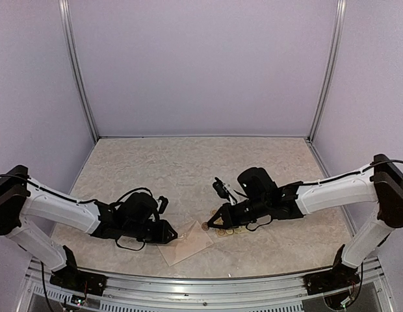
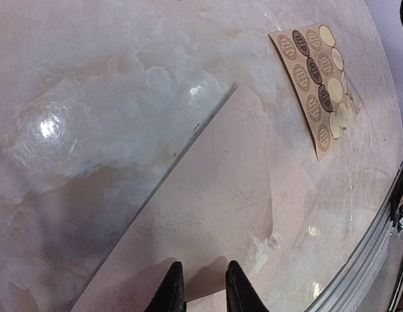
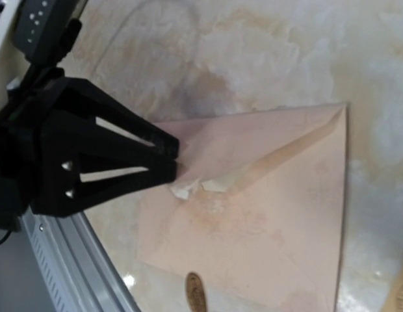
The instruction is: Place the letter into the envelope and seal it
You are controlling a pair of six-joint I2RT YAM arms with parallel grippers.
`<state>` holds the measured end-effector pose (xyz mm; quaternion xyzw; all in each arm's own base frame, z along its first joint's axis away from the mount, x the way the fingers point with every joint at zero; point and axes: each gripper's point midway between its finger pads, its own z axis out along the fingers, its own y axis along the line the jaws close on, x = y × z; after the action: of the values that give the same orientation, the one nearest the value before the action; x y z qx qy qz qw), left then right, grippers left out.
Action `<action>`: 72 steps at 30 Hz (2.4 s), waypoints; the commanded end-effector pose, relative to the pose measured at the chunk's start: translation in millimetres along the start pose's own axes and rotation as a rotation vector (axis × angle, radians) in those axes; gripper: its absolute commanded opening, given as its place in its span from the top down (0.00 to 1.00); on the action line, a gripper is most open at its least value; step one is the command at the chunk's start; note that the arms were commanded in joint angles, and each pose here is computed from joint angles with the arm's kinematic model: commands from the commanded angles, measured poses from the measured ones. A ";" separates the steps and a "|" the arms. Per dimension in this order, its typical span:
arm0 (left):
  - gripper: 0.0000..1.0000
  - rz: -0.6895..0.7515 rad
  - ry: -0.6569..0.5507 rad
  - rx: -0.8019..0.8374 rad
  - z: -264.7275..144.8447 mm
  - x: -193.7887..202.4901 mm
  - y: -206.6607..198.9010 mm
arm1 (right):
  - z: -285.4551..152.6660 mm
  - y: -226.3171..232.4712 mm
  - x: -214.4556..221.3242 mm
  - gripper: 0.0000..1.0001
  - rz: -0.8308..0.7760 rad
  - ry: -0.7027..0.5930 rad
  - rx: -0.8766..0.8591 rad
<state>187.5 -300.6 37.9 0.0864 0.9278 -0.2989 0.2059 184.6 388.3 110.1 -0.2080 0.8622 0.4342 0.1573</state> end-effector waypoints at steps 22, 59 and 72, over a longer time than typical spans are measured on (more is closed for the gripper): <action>0.83 0.011 0.058 -0.102 15.6 27.8 27.8 | 77.8 20.2 14.6 1.00 0.014 0.151 -0.125; 0.84 0.012 0.071 -0.105 17.1 34.4 28.9 | 104.0 -14.9 27.6 1.00 0.073 0.178 -0.031; 0.84 0.016 0.049 -0.117 16.5 29.2 28.8 | 107.4 -25.1 36.5 1.00 0.092 0.213 0.007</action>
<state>186.4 -304.1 20.1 0.0877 0.9311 -0.2813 0.2150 179.6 452.6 26.2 -0.2116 0.8773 0.4271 0.0562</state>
